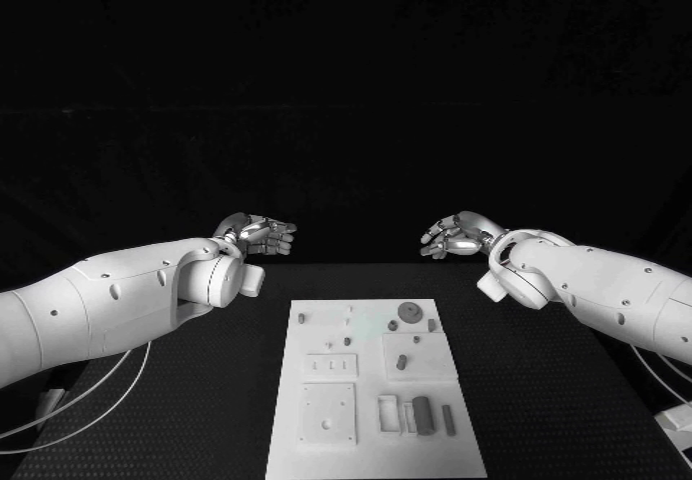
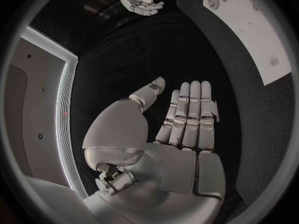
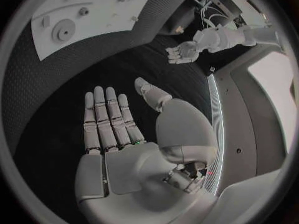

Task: Assemble the parts on the task board

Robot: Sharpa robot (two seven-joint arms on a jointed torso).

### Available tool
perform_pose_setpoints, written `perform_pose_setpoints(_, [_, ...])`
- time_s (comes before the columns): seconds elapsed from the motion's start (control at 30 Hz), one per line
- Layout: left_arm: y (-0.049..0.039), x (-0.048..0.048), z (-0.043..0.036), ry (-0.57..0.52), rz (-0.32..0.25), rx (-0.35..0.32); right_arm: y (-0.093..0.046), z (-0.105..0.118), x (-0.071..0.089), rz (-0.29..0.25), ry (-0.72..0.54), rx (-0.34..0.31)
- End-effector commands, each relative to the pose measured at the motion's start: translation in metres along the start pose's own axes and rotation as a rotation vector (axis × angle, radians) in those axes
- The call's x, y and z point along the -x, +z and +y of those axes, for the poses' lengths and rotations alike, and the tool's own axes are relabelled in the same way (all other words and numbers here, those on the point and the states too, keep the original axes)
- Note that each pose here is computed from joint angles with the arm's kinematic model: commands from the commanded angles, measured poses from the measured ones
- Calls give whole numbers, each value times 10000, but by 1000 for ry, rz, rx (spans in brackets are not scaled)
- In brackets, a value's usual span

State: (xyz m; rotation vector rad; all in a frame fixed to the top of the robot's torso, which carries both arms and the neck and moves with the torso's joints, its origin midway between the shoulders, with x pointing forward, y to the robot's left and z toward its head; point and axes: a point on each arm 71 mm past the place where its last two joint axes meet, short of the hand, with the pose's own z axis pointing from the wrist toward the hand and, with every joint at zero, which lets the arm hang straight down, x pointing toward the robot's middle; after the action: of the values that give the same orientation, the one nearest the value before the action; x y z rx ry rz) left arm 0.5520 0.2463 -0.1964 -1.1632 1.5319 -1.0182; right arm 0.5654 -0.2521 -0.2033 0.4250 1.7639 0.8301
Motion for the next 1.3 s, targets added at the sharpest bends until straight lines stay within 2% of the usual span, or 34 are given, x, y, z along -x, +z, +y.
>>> perform_pose_setpoints(0.03, [-27,-54,-25,10,54,-21,-8,32,-82,65,-229,35])
perform_pose_setpoints(0.3, [-92,-144,-32,2,90,-28,-44,55,-164,98,-403,61])
perform_pose_setpoints(0.5, [-124,-212,-40,-3,115,-32,-65,36,-242,120,-487,68])
perform_pose_setpoints(0.93, [-156,-245,-13,-10,125,-30,-91,-55,-568,192,-597,68])
perform_pose_setpoints(1.1, [-178,-256,7,-13,131,-26,-88,-110,-710,194,-635,62])
perform_pose_setpoints(1.3, [-205,-272,17,-16,139,-24,-65,-175,-793,176,-658,47])
